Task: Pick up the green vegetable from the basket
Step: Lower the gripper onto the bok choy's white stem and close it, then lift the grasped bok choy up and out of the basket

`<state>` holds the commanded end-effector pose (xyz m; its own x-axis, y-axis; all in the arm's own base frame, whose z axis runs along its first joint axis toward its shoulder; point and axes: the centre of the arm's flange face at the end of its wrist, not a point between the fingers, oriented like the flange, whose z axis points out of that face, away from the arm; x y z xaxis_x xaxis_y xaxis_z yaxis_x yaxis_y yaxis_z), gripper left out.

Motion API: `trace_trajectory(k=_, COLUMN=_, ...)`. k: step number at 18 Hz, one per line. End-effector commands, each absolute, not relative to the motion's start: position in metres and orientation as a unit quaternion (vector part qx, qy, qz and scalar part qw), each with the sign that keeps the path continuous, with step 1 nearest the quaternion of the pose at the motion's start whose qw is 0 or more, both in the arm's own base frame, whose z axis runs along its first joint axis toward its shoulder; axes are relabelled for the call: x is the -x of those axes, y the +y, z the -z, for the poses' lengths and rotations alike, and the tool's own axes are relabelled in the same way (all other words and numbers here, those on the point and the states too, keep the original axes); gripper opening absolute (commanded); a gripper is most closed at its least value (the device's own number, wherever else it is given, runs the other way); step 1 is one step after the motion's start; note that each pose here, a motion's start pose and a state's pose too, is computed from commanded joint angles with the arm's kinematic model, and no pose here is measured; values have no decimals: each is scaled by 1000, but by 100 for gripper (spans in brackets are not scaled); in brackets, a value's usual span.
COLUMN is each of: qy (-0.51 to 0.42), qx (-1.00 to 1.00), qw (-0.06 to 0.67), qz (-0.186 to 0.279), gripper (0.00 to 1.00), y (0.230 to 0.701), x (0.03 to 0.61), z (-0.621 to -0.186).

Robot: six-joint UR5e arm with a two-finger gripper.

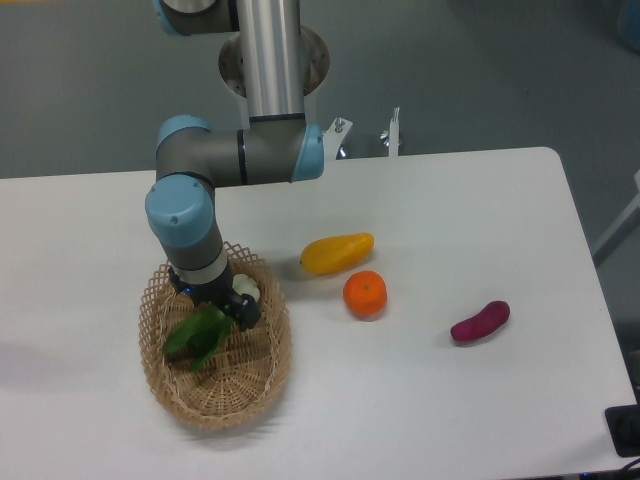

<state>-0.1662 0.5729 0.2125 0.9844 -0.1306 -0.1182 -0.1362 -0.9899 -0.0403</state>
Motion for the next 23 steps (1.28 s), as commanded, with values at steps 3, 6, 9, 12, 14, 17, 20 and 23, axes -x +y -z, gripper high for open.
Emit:
trace_trajectory(k=3, qy=73, qx=994, qw=20, qz=-75, gripper=53, y=574, x=166, z=-210)
trace_trajectory(k=6, qy=73, qx=994, qw=20, qz=-75, gripper=39, y=574, x=166, z=-211)
trace_trajectory(k=9, qy=81, qx=994, qw=21, qz=-76, gripper=38, y=575, x=166, z=-213)
trace_trajectory(k=12, qy=84, qx=993, qw=23, qz=-78, gripper=38, y=575, x=166, z=-215)
trace_trajectory(k=14, qy=84, qx=993, qw=26, qz=-79, gripper=38, y=575, x=166, z=-219)
trace_trajectory(k=17, qy=88, qx=992, qw=37, qz=-85, gripper=38, y=576, x=166, z=-233)
trace_trajectory(k=20, qy=116, qx=987, qw=52, qz=-94, gripper=38, y=574, x=171, z=-260)
trace_trajectory(k=23, qy=116, qx=984, qw=71, qz=-112, gripper=38, y=575, x=191, z=-293)
